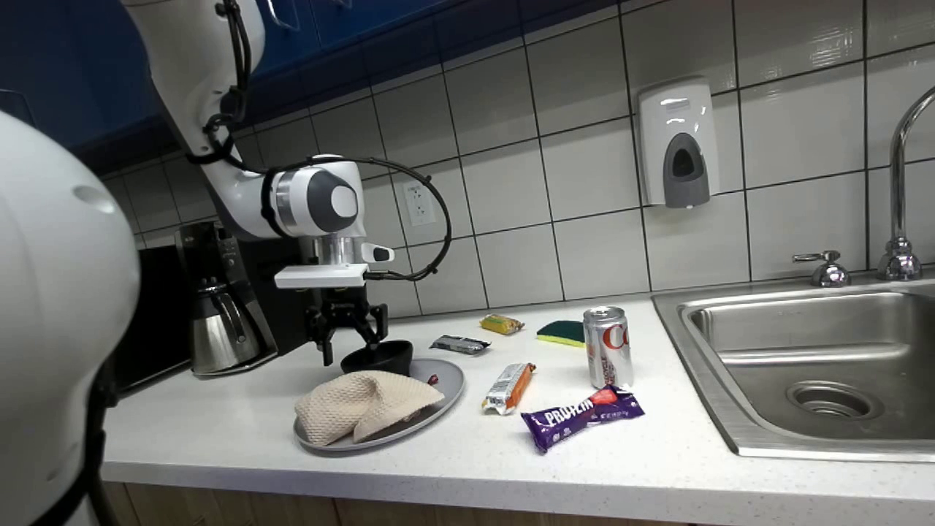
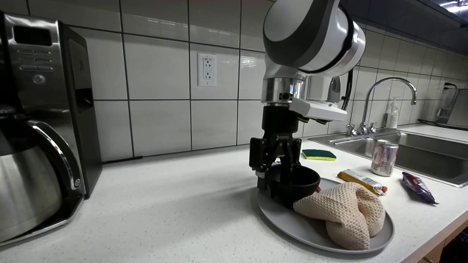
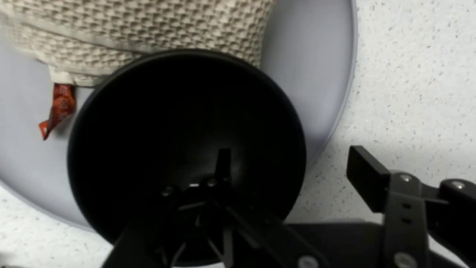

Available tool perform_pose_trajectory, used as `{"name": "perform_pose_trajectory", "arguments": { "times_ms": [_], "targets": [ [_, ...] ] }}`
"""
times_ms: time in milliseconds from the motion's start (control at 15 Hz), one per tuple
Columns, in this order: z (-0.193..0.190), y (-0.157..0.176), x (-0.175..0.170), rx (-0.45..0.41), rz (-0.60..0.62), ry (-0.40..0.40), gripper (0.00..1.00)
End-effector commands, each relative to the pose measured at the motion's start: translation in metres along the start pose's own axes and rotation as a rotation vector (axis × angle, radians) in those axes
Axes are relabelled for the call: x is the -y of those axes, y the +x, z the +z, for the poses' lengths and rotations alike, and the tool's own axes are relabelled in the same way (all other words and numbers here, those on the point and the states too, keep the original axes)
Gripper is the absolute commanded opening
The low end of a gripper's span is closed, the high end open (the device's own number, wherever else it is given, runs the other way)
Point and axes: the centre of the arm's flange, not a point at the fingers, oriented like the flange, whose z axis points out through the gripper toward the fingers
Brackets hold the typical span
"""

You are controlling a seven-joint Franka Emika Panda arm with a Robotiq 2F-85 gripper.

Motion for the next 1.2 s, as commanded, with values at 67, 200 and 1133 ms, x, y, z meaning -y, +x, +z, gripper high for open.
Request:
{"name": "perform_pose_trajectory", "arguments": {
  "times_ms": [67,200,1133],
  "targets": [
    [-0.001,0.007,0.002,-0.006,-0.014,-0.015,0.42],
    [-0.002,0.007,0.002,-0.005,-0.016,-0.02,0.27],
    [-0.028,0.01,0.002,0.016,-0.056,-0.122,0.02]
  ]
}}
